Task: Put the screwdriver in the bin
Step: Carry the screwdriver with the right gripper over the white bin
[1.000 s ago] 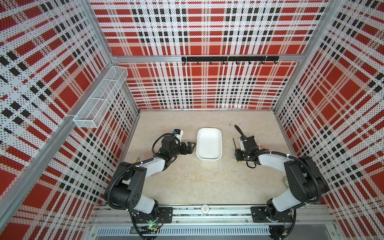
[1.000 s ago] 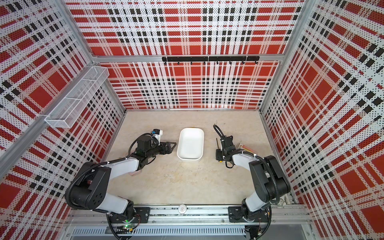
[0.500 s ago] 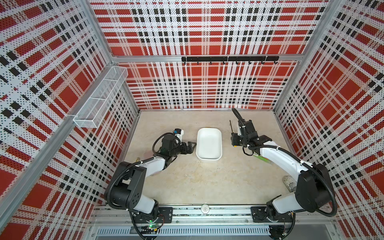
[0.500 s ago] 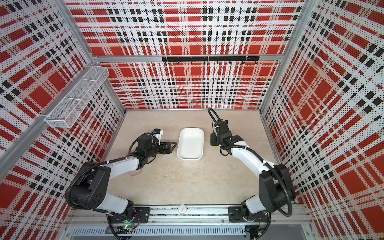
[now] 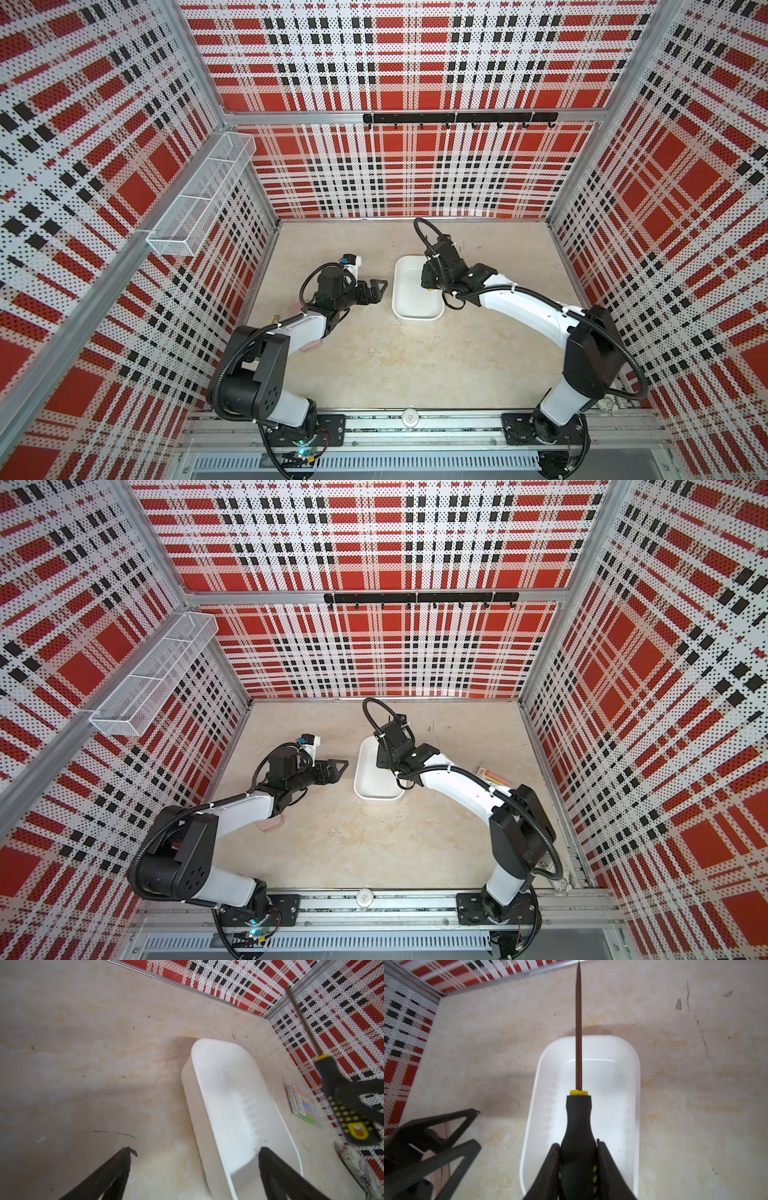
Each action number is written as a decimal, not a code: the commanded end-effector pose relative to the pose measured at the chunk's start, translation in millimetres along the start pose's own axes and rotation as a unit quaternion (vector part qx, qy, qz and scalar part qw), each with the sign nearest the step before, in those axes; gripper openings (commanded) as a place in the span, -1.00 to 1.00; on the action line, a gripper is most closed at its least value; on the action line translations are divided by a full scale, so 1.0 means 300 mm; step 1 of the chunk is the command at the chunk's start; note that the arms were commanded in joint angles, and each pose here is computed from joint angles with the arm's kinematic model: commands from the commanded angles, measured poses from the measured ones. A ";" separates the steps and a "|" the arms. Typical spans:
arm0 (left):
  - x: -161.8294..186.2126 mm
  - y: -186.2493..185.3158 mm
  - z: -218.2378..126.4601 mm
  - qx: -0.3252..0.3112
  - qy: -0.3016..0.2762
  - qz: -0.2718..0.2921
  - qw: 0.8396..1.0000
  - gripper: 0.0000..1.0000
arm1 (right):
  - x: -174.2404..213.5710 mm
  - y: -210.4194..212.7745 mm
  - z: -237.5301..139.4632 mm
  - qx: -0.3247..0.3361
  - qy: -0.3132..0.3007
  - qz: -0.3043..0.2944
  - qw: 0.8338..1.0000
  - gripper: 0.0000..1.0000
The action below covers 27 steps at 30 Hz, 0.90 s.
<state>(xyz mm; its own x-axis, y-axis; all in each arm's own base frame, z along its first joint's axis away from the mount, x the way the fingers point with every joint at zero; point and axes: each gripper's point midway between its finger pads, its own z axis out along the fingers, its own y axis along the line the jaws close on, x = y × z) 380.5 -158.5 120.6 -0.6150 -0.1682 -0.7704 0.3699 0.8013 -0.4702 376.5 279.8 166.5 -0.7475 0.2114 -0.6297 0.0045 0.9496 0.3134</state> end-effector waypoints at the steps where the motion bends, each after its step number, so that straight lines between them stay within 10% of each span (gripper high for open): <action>1: -0.013 0.002 -0.025 0.002 -0.010 0.009 1.000 0.96 | 0.006 0.011 0.022 0.014 -0.007 0.024 1.000 -1.00; 27: 0.012 0.032 -0.020 -0.009 -0.002 0.004 1.000 0.96 | 0.206 -0.037 0.229 0.062 0.064 0.010 0.996 -1.00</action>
<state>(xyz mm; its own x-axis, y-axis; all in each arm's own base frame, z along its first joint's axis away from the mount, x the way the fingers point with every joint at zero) 379.3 -150.7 116.7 -0.6159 -0.1717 -0.7689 0.3554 0.8104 -0.4657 370.2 290.8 70.8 -0.8366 0.1807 -0.5172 0.0832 0.9750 0.2062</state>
